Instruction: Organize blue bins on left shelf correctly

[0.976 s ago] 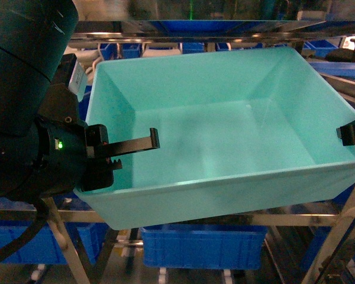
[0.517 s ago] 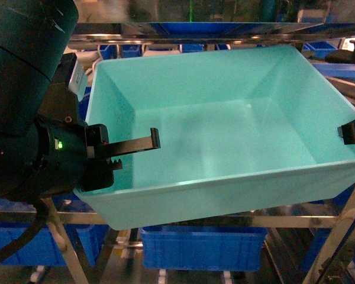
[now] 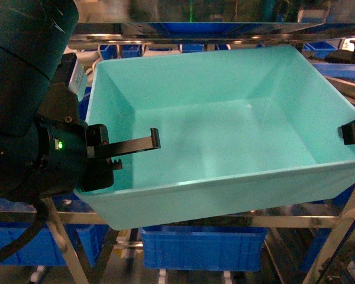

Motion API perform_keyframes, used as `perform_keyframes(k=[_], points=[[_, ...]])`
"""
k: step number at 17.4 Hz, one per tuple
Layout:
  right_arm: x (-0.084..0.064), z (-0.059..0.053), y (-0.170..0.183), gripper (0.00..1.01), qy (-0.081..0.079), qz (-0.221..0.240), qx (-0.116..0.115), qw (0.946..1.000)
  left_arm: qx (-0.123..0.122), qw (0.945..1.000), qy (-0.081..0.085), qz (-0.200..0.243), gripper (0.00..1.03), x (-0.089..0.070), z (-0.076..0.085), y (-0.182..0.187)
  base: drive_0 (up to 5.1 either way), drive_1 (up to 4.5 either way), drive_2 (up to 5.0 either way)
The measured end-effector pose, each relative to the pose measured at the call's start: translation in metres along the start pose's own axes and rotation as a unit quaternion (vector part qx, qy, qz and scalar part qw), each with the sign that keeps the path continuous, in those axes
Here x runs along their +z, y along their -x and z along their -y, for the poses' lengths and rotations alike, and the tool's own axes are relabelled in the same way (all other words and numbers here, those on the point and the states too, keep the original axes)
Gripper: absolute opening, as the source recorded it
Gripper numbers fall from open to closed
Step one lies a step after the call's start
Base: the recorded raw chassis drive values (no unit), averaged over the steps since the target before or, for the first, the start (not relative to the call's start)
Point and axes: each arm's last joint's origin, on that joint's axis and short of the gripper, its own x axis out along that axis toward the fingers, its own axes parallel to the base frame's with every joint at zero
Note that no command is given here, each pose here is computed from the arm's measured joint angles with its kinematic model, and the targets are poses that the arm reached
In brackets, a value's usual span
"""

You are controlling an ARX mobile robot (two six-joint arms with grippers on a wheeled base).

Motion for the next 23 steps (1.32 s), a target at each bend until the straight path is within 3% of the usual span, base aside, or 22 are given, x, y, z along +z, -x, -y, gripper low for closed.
perform_keyframes(k=[23], points=[[0.0, 0.0, 0.0, 0.02, 0.0, 0.0, 0.0, 1.0, 0.0, 1.0, 0.0, 0.0, 0.02, 0.0, 0.0, -0.0001, 0.0, 0.0, 0.0]])
